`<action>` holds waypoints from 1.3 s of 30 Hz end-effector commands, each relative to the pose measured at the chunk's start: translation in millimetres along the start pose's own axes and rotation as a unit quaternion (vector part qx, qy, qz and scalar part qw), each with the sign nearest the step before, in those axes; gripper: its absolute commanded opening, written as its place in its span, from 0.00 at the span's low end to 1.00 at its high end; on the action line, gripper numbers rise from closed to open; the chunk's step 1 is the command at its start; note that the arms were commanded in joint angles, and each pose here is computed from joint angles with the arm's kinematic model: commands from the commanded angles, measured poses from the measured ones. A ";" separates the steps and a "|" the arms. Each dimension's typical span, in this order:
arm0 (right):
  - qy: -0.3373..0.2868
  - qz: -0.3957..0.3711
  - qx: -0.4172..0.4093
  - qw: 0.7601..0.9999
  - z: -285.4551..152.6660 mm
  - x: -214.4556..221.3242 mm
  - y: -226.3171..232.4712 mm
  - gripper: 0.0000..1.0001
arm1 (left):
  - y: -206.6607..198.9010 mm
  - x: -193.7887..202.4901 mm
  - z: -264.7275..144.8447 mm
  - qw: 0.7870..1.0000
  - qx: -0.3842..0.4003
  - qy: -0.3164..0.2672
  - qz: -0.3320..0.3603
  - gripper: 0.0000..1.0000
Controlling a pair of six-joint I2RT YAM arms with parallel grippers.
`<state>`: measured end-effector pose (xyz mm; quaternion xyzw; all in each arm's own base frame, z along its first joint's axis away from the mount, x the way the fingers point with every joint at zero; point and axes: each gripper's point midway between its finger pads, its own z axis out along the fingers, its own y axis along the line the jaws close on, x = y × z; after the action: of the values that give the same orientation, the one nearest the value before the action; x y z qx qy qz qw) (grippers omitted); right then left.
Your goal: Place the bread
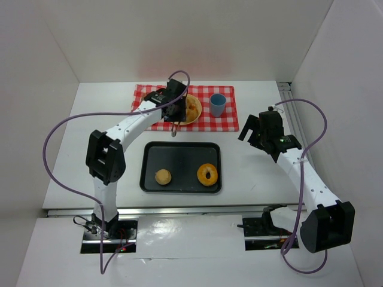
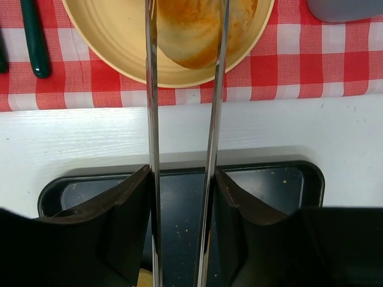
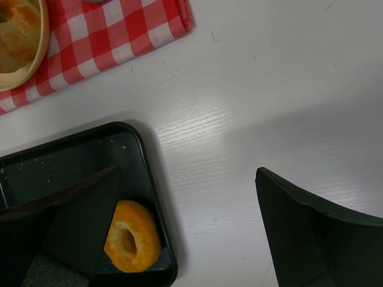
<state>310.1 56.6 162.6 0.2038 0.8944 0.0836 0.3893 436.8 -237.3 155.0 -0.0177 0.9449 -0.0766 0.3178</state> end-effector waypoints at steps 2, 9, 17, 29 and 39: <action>-0.015 -0.004 -0.011 1.000 -1.0 -7.0 5.0 1.00 | -8.1 -45.3 -52.2 0.997 0.021 -0.076 -0.006 0.55; -0.015 -0.004 -0.011 1.000 -1.8 -5.2 3.7 1.00 | -9.2 -61.7 -88.5 0.993 0.038 -0.107 -0.013 0.59; -0.012 -0.004 -0.015 1.000 -2.0 -4.3 5.0 1.00 | 14.7 -62.2 -127.8 0.990 0.010 -0.137 -0.036 0.56; -0.010 -0.014 -0.025 1.000 7.2 -4.9 10.4 1.00 | 205.8 -26.2 -76.3 0.974 -0.127 -0.126 -0.139 0.53; 0.002 -0.019 -0.051 0.998 10.0 0.2 19.6 1.00 | 262.3 6.8 -17.8 0.968 -0.150 -0.070 -0.187 0.57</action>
<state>314.0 67.6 153.0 0.1810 0.9024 0.1039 0.3771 408.2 18.9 133.2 -0.2519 0.9041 0.0267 0.3442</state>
